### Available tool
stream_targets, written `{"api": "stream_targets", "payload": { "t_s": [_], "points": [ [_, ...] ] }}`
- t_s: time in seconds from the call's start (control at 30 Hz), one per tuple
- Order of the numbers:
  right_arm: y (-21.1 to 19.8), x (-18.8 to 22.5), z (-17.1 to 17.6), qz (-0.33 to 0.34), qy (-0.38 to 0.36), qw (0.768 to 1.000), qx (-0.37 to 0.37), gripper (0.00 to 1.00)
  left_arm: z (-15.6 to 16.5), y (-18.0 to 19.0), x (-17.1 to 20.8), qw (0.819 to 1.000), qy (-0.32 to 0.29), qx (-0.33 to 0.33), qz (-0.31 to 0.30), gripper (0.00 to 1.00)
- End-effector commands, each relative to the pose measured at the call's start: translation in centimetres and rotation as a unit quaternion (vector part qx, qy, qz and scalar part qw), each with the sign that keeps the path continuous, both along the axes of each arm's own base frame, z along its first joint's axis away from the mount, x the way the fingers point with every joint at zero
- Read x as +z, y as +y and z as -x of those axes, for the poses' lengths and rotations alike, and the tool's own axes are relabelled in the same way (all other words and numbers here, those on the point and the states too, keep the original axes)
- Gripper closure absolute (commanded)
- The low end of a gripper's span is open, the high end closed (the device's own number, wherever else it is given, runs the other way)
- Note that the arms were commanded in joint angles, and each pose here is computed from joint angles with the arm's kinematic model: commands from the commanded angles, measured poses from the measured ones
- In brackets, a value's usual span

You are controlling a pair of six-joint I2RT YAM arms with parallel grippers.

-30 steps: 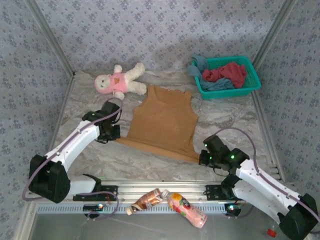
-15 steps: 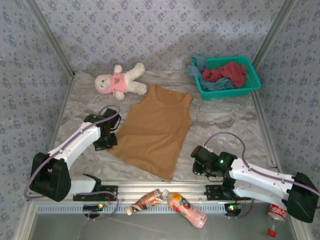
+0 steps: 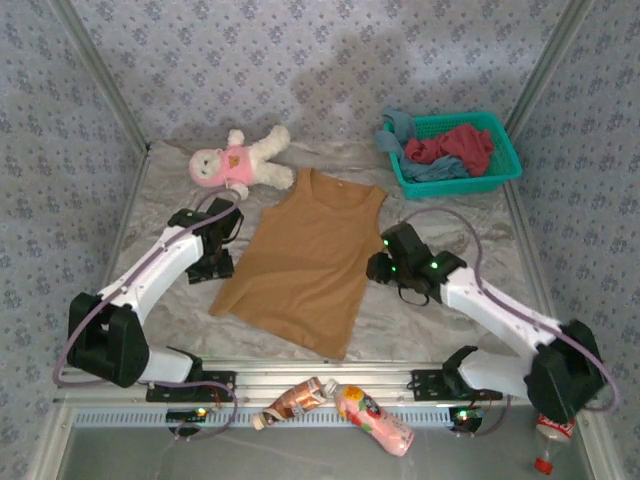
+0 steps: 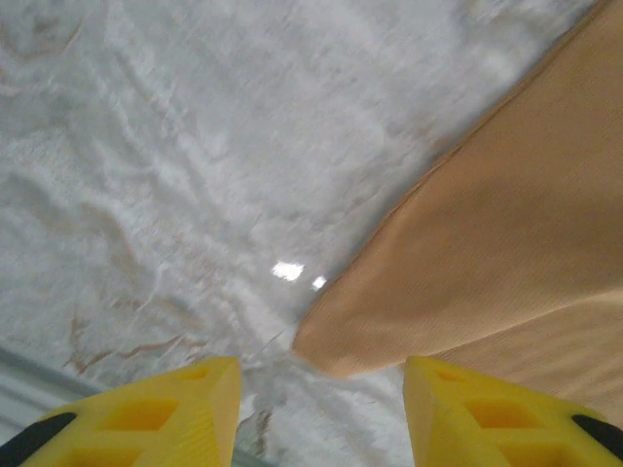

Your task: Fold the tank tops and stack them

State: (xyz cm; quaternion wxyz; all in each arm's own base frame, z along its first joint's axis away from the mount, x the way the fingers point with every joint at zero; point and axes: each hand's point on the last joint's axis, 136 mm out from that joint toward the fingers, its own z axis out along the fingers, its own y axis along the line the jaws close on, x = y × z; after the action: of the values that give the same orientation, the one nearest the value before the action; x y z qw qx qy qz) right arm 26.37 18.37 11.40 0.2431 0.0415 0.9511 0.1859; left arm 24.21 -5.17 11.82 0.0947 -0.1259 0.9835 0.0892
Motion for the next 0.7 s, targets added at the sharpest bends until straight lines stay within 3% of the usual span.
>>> {"api": "stream_targets", "payload": {
  "t_s": [0.0,0.1,0.2,0.47,0.67],
  "points": [
    [3.4,1.5,-4.7,-0.032,-0.066,0.996,0.060,0.60,-2.1,-4.2,-0.9,0.996,-0.012,-0.018,0.092,0.52],
    [4.1,-0.5,-7.4,-0.036,-0.056,0.996,0.064,0.59,-2.6,-6.6,-3.7,0.991,0.005,-0.024,0.134,0.53],
    [4.5,-3.0,-8.7,-0.028,-0.038,0.996,0.073,0.59,-3.2,-7.6,-5.1,0.990,0.015,-0.038,0.135,0.53],
    [2.7,-8.4,-9.6,-0.008,0.011,0.997,0.070,0.59,-3.4,-4.8,-9.4,0.993,0.077,-0.065,0.061,0.55],
    [2.2,-9.7,-7.6,-0.002,0.044,0.997,0.069,0.58,-5.1,-2.7,-10.4,0.991,0.104,-0.088,0.014,0.55]
  ]
}}
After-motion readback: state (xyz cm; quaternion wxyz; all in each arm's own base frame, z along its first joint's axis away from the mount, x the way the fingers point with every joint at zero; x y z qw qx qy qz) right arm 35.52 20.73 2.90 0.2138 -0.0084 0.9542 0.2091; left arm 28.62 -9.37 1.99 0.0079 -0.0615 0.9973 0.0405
